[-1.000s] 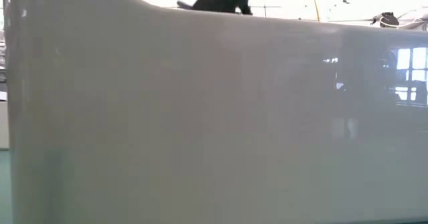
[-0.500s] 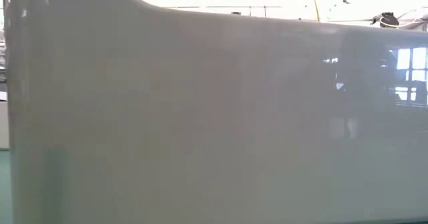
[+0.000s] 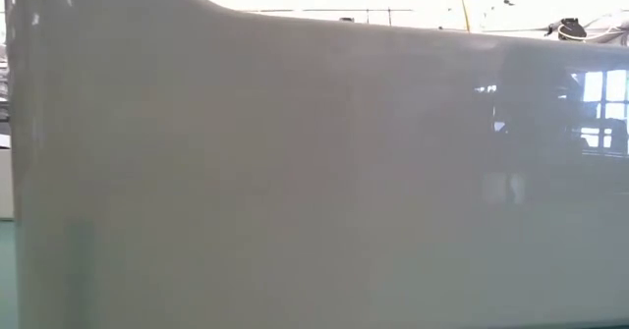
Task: Sort & place blocks by color
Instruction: Put the top purple block into the gray bin
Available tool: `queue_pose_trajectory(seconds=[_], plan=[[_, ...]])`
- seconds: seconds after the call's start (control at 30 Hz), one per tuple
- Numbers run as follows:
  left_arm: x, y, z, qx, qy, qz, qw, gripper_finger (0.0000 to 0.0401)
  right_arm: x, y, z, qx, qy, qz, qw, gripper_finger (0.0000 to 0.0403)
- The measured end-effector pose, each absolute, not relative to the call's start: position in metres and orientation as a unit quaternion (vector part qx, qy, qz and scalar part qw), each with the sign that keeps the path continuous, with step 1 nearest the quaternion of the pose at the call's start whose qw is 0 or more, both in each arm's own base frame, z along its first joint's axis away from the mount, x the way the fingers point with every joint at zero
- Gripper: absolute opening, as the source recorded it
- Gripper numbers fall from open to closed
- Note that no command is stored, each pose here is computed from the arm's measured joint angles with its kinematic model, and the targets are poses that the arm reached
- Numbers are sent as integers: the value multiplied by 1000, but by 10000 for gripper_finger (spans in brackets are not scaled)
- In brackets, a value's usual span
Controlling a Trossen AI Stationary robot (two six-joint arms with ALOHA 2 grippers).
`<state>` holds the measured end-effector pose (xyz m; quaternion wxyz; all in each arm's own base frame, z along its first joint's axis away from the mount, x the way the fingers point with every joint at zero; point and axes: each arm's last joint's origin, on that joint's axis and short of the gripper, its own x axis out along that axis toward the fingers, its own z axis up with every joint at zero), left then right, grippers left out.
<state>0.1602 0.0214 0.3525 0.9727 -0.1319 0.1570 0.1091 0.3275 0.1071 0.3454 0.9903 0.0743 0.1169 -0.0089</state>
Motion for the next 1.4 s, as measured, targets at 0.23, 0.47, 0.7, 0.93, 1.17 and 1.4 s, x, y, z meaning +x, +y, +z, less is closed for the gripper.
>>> queue_pose_trajectory(seconds=[0.23,0.47,0.7,0.93,1.17,1.4], plan=[[160,21,352,-146,155,112,971,131,323,117,326,207,235,67,947,84],[160,22,352,-185,149,135,962,131,332,137,289,209,329,104,915,84],[159,23,349,-210,161,147,953,131,349,159,251,236,390,188,870,84],[158,23,348,-222,165,157,948,131,360,170,209,252,450,178,838,84],[158,23,347,-229,164,160,946,131,368,173,175,239,470,125,840,84],[157,23,345,-219,179,161,945,131,372,173,171,244,466,124,841,84]])
